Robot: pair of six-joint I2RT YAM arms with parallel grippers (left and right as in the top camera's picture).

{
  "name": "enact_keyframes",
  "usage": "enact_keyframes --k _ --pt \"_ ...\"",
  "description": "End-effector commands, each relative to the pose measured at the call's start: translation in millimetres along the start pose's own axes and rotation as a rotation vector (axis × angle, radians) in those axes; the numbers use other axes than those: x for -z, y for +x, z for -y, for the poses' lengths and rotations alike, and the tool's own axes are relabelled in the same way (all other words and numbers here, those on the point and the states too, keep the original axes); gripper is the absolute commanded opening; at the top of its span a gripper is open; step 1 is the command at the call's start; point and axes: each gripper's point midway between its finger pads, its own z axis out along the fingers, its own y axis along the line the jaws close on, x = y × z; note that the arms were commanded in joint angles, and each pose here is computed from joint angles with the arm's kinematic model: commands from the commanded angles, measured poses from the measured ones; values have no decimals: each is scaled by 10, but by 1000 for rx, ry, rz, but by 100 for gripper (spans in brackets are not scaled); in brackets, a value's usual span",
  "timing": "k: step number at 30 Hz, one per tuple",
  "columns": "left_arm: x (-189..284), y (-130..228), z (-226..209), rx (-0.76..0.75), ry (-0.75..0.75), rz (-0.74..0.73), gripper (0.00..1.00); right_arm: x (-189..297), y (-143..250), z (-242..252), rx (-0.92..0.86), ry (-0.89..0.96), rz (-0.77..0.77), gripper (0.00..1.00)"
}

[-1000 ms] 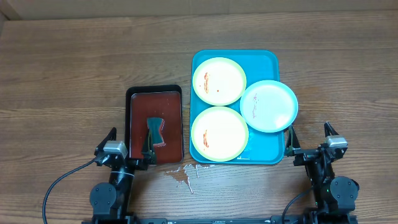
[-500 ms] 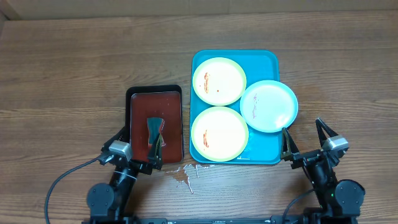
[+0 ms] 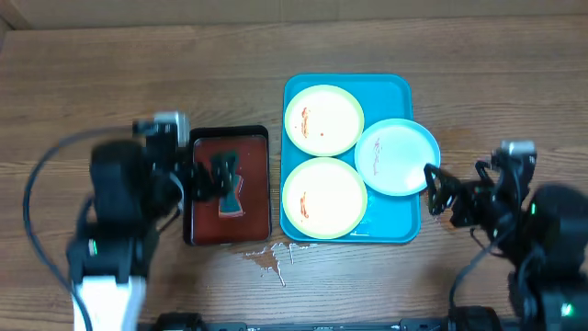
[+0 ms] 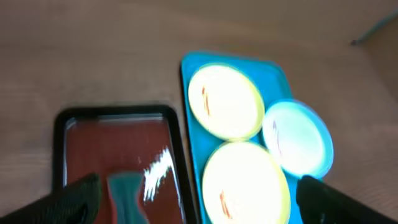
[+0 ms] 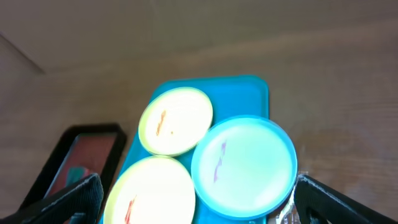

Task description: Clean dirty plates on tray and stack at the side

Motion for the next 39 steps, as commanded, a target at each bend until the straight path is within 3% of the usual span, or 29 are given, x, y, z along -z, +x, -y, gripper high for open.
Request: enact_keyframes --k 1,9,10,13,15,24,32,36,39 --pt "-108 -184 40 35 10 -122 100 -87 -195 -104 -25 -48 -63 100" --pt "-380 24 98 190 85 -365 99 -377 -28 -657 -106 -433 -249 100" --pt "-398 76 66 200 70 -389 88 -417 37 -674 -121 -430 -282 100" --pt "-433 245 -104 218 -31 -459 73 -592 359 -596 -145 -289 -409 100" --pt "-423 353 -234 215 -120 -501 71 -693 577 -526 -143 -169 -475 100" --pt "-254 538 -568 178 -422 -553 66 -1198 1555 -358 -96 225 -696 80" --pt "-265 550 -536 170 -414 -558 72 -1624 2083 -243 -82 267 -838 53" --pt "-307 577 -535 178 -405 -563 74 -1729 2267 -130 -68 295 -886 49" --pt "-398 649 -481 200 -358 -576 73 -1769 2309 -3 -90 328 -898 37"
